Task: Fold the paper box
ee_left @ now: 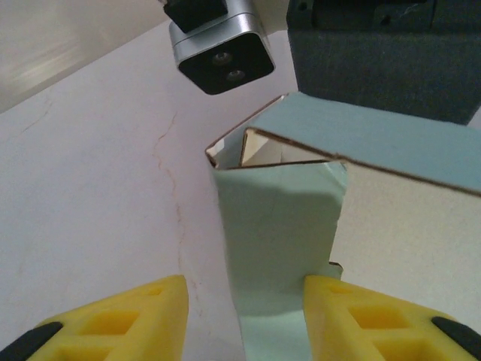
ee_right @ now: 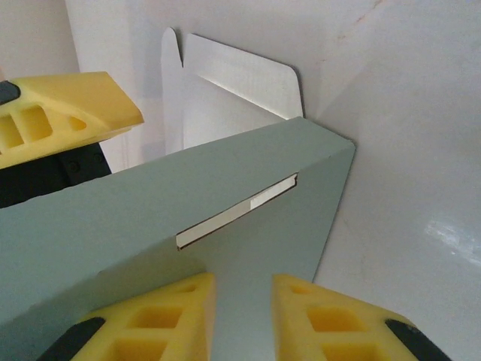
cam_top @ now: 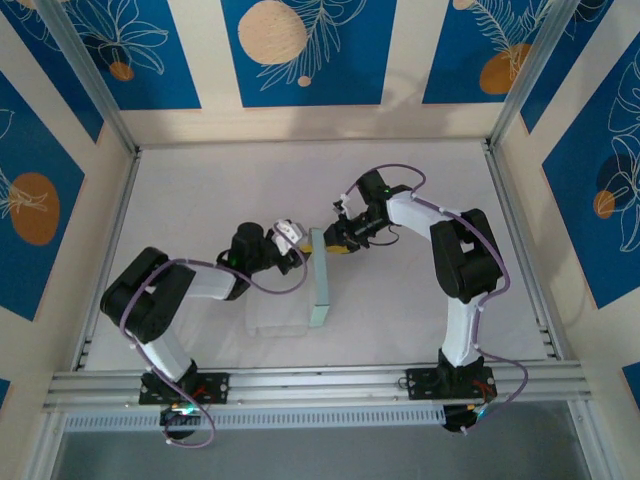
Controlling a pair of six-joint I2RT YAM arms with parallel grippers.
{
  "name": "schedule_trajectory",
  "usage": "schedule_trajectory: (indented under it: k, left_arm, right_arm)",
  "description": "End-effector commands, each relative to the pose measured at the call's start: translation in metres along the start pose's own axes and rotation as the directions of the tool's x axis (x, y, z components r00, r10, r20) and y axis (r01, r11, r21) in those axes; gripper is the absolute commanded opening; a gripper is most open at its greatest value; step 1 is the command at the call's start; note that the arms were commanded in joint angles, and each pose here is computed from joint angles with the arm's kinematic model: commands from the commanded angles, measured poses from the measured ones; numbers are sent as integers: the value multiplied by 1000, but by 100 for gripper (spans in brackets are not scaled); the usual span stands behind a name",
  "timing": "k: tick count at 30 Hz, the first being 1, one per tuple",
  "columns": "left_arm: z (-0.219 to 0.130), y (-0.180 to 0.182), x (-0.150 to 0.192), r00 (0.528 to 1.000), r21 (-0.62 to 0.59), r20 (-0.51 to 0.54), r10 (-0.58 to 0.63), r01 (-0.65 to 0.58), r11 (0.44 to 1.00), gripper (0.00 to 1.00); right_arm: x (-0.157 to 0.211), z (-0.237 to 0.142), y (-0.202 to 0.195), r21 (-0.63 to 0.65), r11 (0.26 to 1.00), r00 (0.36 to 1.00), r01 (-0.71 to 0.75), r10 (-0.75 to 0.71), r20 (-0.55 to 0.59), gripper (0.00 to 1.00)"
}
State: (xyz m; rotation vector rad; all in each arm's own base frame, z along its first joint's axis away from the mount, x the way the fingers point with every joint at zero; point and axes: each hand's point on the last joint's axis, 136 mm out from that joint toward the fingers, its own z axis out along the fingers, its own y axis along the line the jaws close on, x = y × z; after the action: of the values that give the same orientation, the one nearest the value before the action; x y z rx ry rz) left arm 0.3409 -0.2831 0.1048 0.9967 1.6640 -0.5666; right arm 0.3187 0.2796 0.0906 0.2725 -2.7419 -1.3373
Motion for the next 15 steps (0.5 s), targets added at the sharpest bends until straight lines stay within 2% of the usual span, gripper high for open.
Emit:
schedule_trajectory:
  k: [1,9,12,15]
  left_arm:
    - [7,-3,-9,1000,62,13,16,-17,998,45]
    - [15,-9,-13,1000,126,5,10,-11,992,42]
    - [15,-15,-15,1000,166,16,6,-9,986,36]
    - [15,-20,-18,1000,195,30,-7,1,981,26]
  right_arm:
    - [7,10,16,-61,998,998,25,-29,-54,27]
    - [8,14,24,-96,995,996,33,-40,-77,26]
    - [9,15,29,-109,993,995,42,-51,-85,26]
    - [7,16,31,-105,994,995,44,-53,-89,25]
